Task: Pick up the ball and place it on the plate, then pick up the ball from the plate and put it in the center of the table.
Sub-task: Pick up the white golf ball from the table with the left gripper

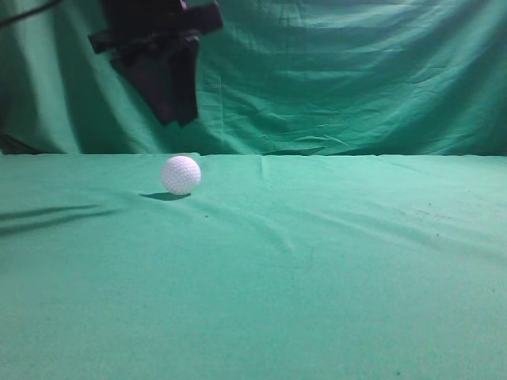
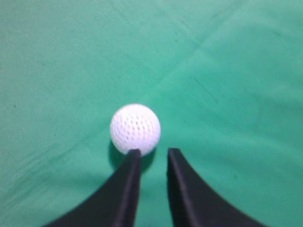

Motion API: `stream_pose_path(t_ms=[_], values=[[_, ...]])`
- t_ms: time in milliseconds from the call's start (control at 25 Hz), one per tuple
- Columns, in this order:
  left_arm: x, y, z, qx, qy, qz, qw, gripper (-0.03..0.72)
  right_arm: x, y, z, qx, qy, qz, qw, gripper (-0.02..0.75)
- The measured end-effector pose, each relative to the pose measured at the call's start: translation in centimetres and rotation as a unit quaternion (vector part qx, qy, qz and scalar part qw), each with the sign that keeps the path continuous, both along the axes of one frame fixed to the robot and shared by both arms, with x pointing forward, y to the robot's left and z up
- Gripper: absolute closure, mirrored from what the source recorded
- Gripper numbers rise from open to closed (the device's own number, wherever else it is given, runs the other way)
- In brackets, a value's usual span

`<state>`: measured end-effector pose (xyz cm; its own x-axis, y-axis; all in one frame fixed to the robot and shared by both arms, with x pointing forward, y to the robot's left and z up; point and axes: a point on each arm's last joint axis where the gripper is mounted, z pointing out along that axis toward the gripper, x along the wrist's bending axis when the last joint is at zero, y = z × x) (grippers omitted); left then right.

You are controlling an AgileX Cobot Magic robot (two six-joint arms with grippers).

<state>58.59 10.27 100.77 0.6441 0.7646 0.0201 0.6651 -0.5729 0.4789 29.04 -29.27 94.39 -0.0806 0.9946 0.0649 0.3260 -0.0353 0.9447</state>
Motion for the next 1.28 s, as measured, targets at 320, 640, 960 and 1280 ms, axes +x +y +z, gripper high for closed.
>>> stream_pose_path(t_ms=[320, 640, 960, 1280], values=[[2.3, -1.0, -3.0, 0.006, 0.040, 0.054, 0.998, 0.027, 0.0, 0.0, 0.0, 0.000, 0.000, 0.000, 1.000, 0.692], [2.9, -1.1, -5.6, 0.033, 0.053, 0.049, 0.997, 0.120, 0.0, 0.0, 0.0, 0.000, 0.000, 0.000, 1.000, 0.692], [3.2, -1.3, -6.4, 0.030, 0.047, 0.050, 0.997, 0.146, 0.0, 0.0, 0.0, 0.001, 0.000, 0.000, 1.000, 0.692], [3.3, -1.3, -6.3, 0.028, 0.044, 0.050, 0.997, 0.370, 0.0, 0.0, 0.0, 0.002, 0.000, -0.001, 1.000, 0.692]])
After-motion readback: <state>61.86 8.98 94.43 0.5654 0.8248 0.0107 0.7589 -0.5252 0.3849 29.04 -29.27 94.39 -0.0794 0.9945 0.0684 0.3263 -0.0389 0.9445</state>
